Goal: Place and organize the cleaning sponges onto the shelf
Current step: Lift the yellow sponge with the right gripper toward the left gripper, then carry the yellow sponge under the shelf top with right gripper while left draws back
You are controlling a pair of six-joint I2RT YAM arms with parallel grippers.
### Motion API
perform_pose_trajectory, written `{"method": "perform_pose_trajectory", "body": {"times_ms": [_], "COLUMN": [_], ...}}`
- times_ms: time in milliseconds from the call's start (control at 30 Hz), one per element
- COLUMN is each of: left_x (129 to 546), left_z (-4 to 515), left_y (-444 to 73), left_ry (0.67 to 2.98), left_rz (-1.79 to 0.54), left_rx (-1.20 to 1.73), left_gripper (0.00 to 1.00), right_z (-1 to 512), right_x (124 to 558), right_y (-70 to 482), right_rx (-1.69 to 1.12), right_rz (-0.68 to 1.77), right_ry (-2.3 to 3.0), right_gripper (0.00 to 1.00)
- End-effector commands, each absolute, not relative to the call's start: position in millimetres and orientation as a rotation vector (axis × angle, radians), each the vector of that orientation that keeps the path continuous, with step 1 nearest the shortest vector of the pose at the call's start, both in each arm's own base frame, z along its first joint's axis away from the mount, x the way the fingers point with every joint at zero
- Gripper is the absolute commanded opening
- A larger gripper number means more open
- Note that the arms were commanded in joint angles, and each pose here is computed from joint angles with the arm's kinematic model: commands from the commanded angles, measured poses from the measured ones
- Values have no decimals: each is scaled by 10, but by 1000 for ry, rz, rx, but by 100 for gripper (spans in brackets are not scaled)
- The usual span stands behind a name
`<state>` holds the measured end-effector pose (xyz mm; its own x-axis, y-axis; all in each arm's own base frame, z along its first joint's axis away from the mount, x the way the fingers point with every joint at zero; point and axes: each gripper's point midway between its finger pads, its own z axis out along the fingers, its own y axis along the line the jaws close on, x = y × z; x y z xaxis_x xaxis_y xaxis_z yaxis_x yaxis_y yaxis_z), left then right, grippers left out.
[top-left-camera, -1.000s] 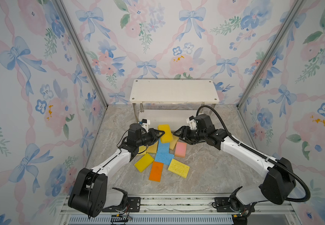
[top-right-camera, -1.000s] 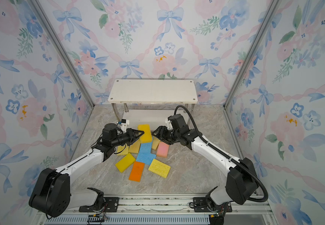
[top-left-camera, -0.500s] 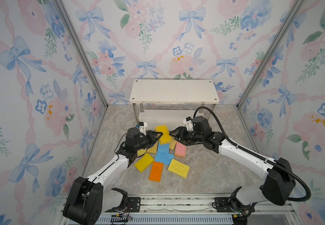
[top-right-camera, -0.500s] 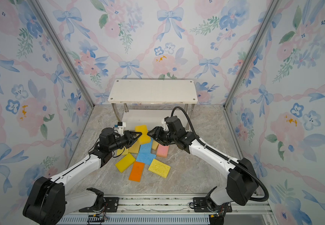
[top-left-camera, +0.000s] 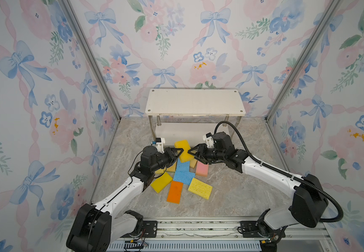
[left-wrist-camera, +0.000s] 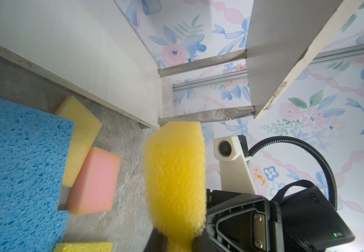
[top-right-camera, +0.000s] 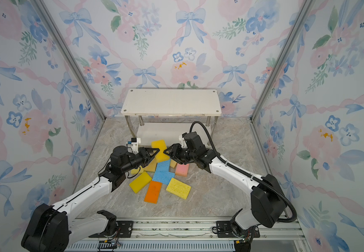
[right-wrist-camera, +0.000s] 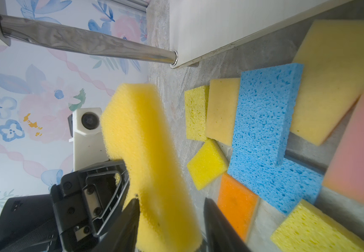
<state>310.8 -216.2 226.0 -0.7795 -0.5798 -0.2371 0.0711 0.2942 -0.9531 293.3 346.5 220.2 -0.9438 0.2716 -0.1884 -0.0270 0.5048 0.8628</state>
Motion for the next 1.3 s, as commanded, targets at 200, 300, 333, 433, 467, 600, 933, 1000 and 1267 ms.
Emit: {"method": "perform_pose_trajectory", "body": {"times_ms": [200,300,333,433,467,600,933,1000,1267], "left_x": [3123,3139,3141,3158,3162,3164,3013,2874,2526], "left_z": [2462,2446,2437,2424,2425,2402,1996,1779,1594], "left_y": [-2139,-2140,-2150,-2158,-2158,-2153,-1326,-1073,-780], "left_ry": [1932,1937,1941,1946,1947,1952,2166,2194,2225], "left_rz": [-1527,-1524,-1526,-1524,-1523,-1514,-901,-842,-766], "left_rx": [-440,-446,-444,-445,-444,-435,-597,-685,-726], "left_gripper": [15,15,15,16,17,55,98,98,98], "right_z": [2262,2256,2256,2261,2260,2247,2002,1926,1871], "right_x": [2946,2951,2951,2968,2970,3000,3384,3510,3961], "right_y": [3512,3499,3497,3494,3489,3455,3518,3641,4078], "right_rx": [186,188,187,190,189,199,288,305,364], "right_rz": [1457,1455,1453,1454,1451,1429,1350,1353,1336], "right_ry": [2433,2434,2434,2429,2429,2429,2411,2402,2292], "right_gripper": [36,29,25,17,17,15,15,15,15]}}
